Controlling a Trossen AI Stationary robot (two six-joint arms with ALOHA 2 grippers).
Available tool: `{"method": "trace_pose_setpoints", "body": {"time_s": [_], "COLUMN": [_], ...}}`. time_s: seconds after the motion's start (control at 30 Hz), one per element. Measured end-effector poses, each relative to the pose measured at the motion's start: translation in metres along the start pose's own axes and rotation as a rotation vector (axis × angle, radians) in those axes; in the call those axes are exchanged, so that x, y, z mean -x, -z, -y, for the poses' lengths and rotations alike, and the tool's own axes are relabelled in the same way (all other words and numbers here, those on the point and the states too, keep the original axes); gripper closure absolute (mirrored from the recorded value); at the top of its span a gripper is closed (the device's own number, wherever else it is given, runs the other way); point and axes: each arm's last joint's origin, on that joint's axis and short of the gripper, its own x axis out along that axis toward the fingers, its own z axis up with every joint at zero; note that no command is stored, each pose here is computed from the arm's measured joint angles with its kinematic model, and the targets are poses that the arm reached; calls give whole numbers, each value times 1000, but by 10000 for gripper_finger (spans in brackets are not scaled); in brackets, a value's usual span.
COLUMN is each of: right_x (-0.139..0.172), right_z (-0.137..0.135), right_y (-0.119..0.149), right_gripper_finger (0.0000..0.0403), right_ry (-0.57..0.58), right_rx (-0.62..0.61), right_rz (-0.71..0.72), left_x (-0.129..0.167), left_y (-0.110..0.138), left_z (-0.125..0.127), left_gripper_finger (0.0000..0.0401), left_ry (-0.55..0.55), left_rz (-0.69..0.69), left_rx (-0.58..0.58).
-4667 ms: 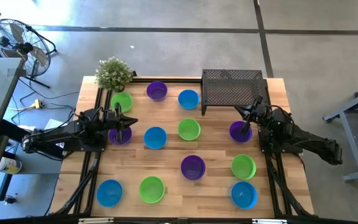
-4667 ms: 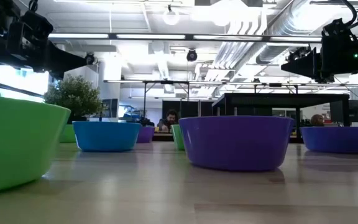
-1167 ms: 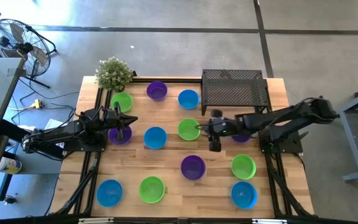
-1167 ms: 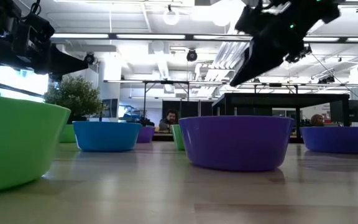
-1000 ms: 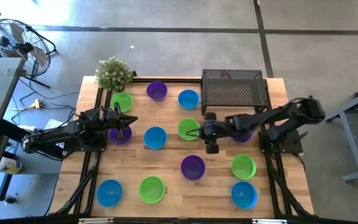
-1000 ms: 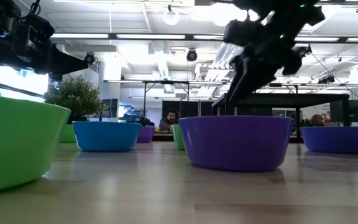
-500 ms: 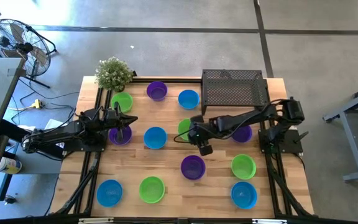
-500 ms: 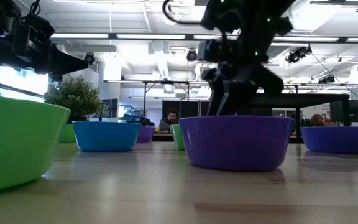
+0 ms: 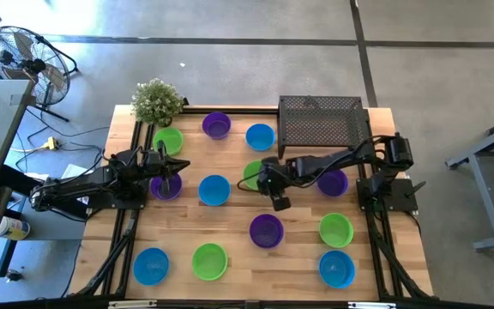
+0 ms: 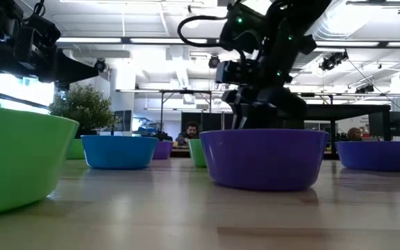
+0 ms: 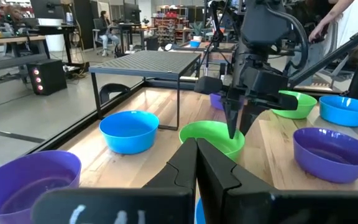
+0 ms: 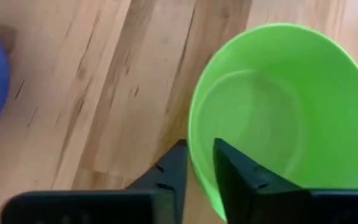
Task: Pick & Place Mini bowls
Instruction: Put the green bowl on the shelf
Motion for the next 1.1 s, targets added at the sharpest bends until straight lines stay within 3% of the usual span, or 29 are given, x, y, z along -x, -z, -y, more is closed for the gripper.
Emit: {"method": "trace_pose_setpoints", "body": {"time_s": [0.13,0.47,0.77,0.93,1.1], "right_x": [0,18,81,129,171], "right_z": [4,7,8,17,30], "right_y": [-2,-18,-64,-77,-72], "right_gripper_finger": [396,400,399,399,390], "right_ry": [16,27,87,169,271], "right_rx": [-9,-96,-157,-259,-355], "right_rz": [29,186,298,231,112], "left_x": [0,0,0,0,0], "left_y": [0,0,0,0,0], "left_z": [0,0,0,0,0], "left_gripper_finger": [400,400,400,400,400], "left_ry": [0,0,0,0,0], "left_rz": [0,0,1,1,2], "left_rx": [0,0,0,0,0]}}
